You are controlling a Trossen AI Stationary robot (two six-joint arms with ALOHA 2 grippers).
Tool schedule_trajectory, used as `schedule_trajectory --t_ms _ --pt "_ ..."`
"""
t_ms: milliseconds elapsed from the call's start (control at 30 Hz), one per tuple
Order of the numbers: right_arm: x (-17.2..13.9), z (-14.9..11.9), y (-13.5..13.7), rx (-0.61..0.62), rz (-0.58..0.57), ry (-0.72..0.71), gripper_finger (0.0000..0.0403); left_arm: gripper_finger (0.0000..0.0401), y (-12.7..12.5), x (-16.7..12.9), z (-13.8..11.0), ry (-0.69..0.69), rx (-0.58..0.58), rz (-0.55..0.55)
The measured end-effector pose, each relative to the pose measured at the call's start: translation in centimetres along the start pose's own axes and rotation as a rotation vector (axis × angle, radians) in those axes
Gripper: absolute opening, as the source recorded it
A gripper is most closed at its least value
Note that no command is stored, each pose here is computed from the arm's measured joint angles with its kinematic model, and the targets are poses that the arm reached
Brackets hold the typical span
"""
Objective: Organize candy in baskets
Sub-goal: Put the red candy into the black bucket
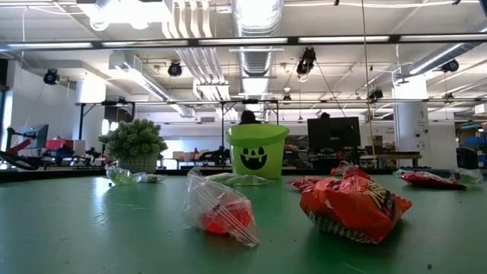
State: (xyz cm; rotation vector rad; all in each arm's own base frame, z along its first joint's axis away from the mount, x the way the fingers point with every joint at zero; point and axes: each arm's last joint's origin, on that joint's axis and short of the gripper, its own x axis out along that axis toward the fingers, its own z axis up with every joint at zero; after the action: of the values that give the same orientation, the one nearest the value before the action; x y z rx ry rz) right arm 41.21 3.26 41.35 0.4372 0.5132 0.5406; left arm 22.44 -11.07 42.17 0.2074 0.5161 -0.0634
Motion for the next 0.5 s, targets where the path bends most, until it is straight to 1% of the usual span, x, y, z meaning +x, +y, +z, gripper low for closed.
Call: schedule_trajectory --t_ms 100,133,333,400,500 --pt "0.02 0.0 0.01 -0.017 -0.005 -0.001 0.0009 0.002 -0.02 0.01 -0.08 0.009 0.003 -0.014" --pt "0.02 0.0 0.0 -0.022 -0.007 -0.002 0.0009 0.0012 -0.05 0.01 -0.09 0.01 0.002 -0.023" --pt "-0.04 0.05 -0.08 0.0 -0.051 -0.018 0.0014 0.0011 -0.05 0.01 -0.2 0.02 0.0 -0.025" --pt "-0.05 0.02 -0.11 0.002 -0.057 -0.016 0.0024 0.0005 -0.02 0.02 -0.2 0.021 0.0 -0.024" --pt "-0.05 0.01 -0.14 -0.013 -0.064 -0.016 0.0051 0.0003 -0.01 0.02 -0.25 0.026 -0.01 -0.024"
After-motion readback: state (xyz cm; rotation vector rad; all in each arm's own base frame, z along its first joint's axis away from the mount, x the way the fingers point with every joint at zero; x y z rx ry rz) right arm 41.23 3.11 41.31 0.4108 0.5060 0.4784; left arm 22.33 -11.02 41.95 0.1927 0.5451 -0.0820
